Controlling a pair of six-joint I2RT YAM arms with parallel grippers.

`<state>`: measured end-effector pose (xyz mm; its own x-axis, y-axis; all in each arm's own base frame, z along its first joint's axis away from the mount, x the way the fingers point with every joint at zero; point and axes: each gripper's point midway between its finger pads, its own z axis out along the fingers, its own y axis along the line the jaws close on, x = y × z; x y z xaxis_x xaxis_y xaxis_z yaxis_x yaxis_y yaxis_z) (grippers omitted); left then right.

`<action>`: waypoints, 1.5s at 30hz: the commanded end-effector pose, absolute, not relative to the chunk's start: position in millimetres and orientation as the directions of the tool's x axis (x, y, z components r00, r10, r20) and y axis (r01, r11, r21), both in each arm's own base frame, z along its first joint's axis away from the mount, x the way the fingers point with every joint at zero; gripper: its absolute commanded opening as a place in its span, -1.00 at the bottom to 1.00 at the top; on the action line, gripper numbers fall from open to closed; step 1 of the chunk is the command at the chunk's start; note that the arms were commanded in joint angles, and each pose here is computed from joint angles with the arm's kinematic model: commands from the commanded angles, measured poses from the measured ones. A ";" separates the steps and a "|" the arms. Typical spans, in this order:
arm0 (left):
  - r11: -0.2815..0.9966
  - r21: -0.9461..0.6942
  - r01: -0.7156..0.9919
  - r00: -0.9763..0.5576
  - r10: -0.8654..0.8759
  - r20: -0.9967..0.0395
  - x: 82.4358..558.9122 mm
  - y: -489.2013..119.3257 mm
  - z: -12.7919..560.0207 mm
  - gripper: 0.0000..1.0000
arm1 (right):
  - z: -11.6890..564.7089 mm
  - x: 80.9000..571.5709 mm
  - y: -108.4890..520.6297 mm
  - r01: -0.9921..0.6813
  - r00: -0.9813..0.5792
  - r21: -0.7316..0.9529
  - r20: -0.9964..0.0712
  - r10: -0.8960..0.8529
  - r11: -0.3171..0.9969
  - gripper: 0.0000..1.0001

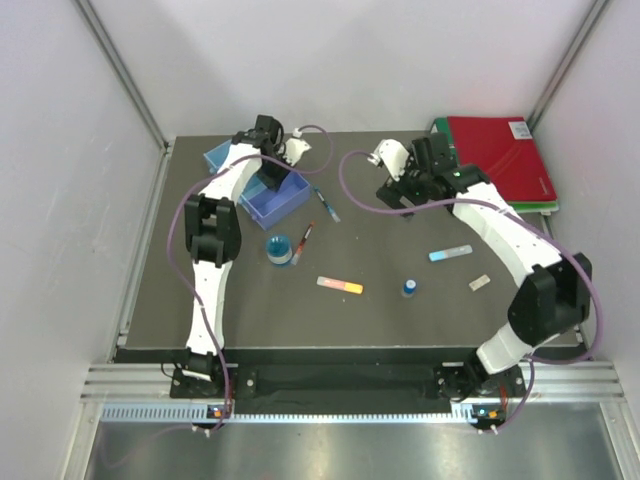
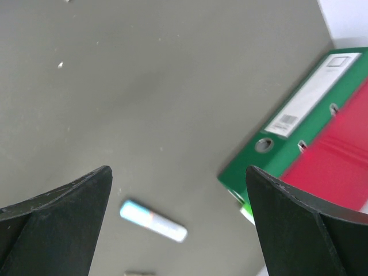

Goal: Sort the stationery into containers
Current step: Move the storage box to the center of the board.

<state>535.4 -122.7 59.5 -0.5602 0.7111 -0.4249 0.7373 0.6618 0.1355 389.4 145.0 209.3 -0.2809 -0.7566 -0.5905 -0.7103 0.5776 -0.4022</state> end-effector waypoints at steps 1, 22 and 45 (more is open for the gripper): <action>0.693 0.195 0.694 -0.615 0.711 -0.341 543.4 -92.5 18.1 -0.88 | 228.6 420.3 164.3 -0.669 -0.271 -0.376 -0.680 -0.681 0.641 0.99; 0.624 0.348 0.700 -0.499 0.775 -0.387 575.6 -168.7 4.6 -0.74 | 237.7 394.2 158.9 -0.678 -0.254 -0.366 -0.698 -0.670 0.638 0.99; 0.504 0.077 0.860 -0.447 0.818 -0.362 500.1 -239.4 -14.4 -0.67 | 252.2 375.9 153.4 -0.675 -0.236 -0.367 -0.715 -0.659 0.640 1.00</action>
